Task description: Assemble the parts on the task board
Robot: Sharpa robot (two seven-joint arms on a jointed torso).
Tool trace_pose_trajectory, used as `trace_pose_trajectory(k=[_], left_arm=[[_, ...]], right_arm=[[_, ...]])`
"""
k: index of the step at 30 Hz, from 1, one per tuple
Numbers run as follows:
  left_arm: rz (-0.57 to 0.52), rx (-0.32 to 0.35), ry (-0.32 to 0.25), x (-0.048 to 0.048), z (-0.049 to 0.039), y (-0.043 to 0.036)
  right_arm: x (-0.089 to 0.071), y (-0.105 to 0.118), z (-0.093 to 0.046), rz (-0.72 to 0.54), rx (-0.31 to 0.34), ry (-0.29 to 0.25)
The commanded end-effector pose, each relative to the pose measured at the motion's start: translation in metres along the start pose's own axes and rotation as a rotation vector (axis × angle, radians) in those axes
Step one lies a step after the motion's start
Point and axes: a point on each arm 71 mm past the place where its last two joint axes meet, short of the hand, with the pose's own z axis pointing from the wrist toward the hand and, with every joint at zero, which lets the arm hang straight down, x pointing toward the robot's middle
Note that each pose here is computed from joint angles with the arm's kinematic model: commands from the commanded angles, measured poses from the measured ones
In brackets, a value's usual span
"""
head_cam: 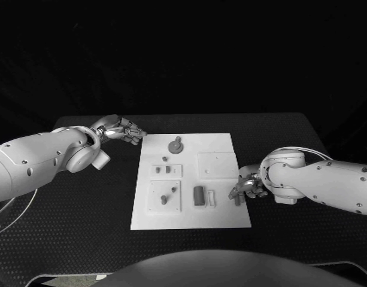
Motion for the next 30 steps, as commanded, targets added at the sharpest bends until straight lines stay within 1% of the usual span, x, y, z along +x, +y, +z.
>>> trace_pose_trajectory(k=[1, 4, 7, 12, 15, 22, 30], left_arm=[[-0.001, 0.011, 0.013, 0.0015, 0.0007, -0.0021], [-0.001, 0.011, 0.014, 0.0016, 0.0007, -0.0022], [-0.001, 0.011, 0.014, 0.0018, 0.0007, -0.0023], [-0.001, 0.009, 0.011, 0.0005, -0.0002, -0.0013], [-0.001, 0.008, 0.013, 0.0004, -0.0001, -0.0011], [-0.002, 0.008, 0.018, 0.0011, -0.0002, -0.0013], [-0.002, 0.008, 0.019, 0.0009, -0.0005, -0.0012]], right_arm=[[-0.001, 0.002, 0.001, -0.015, 0.002, -0.021], [-0.002, 0.001, 0.003, -0.015, 0.010, -0.022], [-0.004, -0.001, 0.006, -0.042, 0.034, -0.037], [0.004, 0.002, 0.014, -0.071, 0.041, -0.024], [0.007, 0.005, 0.018, -0.112, 0.053, -0.056], [0.007, 0.007, 0.019, -0.142, 0.057, -0.084], [0.011, 0.015, 0.020, -0.178, 0.042, -0.096]])
